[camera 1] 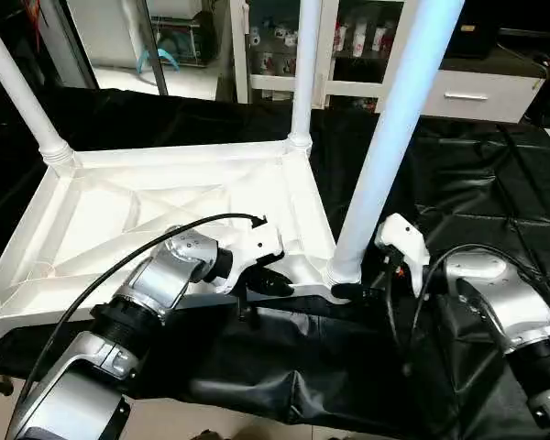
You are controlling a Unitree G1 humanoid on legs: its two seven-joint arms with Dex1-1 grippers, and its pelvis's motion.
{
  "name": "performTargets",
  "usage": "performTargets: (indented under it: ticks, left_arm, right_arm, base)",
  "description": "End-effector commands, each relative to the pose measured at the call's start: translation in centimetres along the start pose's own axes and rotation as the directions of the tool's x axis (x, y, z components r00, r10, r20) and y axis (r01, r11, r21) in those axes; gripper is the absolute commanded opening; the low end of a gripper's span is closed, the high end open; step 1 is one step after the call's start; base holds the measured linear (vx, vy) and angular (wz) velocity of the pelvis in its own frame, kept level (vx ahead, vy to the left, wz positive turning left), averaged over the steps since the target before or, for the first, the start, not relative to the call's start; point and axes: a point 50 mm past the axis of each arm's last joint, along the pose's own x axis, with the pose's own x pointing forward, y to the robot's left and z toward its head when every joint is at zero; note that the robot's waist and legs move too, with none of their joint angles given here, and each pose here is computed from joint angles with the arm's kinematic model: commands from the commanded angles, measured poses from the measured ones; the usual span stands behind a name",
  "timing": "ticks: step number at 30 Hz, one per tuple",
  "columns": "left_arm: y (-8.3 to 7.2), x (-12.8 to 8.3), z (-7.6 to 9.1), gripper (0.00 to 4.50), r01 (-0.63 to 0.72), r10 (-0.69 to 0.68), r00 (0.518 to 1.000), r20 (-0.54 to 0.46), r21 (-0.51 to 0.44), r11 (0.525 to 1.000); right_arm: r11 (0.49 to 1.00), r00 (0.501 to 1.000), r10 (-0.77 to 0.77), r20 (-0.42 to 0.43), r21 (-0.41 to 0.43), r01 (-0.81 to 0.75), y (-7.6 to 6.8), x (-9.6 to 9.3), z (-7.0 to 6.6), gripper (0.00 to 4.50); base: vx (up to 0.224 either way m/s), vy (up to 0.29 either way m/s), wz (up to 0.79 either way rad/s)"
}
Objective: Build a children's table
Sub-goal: Rotate leg to tighten
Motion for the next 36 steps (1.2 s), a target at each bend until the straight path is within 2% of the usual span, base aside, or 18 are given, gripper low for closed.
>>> performTargets:
  ticks: [1, 6, 9, 13, 20, 26, 30, 34, 36]
  left_arm:
    - [-0.9, 0.9, -1.1, 0.00, 0.059, -0.061, 0.996, -0.060, -0.023, 0.998]
    - [-0.8, 0.8, -1.2, 0.00, 0.054, -0.056, 0.997, -0.062, -0.024, 0.998]
    - [-0.8, 0.8, -1.2, 0.00, 0.061, -0.062, 0.996, -0.066, -0.024, 0.998]
    - [-0.8, 0.9, -1.3, 0.00, 0.067, -0.068, 0.995, -0.075, -0.022, 0.998]
    - [-1.0, 1.0, -1.4, 0.00, 0.068, -0.070, 0.995, -0.077, -0.031, 0.997]
    - [-1.1, 0.9, -1.8, 0.00, 0.059, -0.062, 0.995, -0.074, -0.052, 0.997]
    - [-0.5, 1.2, -1.6, 0.00, -0.021, 0.018, 0.999, -0.043, -0.075, 0.997]
    - [1.1, 2.0, -0.7, 0.00, -0.195, 0.199, 0.980, 0.016, -0.145, 0.970]
    - [2.0, 2.3, -0.1, 0.00, -0.278, 0.288, 0.957, 0.028, -0.192, 0.941]
  right_arm:
    - [1.000, 1.000, 0.001, 0.009, -0.027, -0.001, -0.3, 0.2, 0.8, 4.27]
    - [1.000, 0.999, 0.001, 0.034, -0.010, -0.001, -0.5, 0.6, 1.0, 4.27]
    - [1.000, 1.000, 0.016, 0.023, -0.016, -0.015, -0.5, 0.8, 0.9, 3.90]
    - [1.000, 1.000, 0.014, 0.013, -0.020, -0.014, -0.6, 0.7, 0.8, 3.73]
    - [0.999, 1.000, 0.029, 0.004, -0.023, -0.029, -0.7, 0.8, 0.6, 3.02]
    - [1.000, 1.000, 0.005, 0.017, -0.014, -0.004, -0.8, 1.0, 0.7, 2.74]
    - [0.993, 0.993, -0.121, 0.007, 0.013, 0.121, -1.5, 1.7, 0.1, 2.70]
    - [0.944, 0.951, -0.309, 0.016, 0.126, 0.305, -2.1, 3.2, -0.4, 2.69]
    - [0.902, 0.916, -0.400, 0.009, 0.182, 0.392, -2.3, 4.1, -0.5, 2.69]
  base:
    - [0.000, 0.000, 0.00]
    - [0.000, 0.000, 0.00]
    - [0.000, 0.000, 0.00]
    - [0.000, 0.000, 0.00]
    - [0.000, 0.000, 0.00]
    - [0.000, 0.000, 0.00]
    - [0.000, 0.000, 0.00]
    - [0.000, 0.000, 0.00]
    - [0.000, 0.000, 0.00]
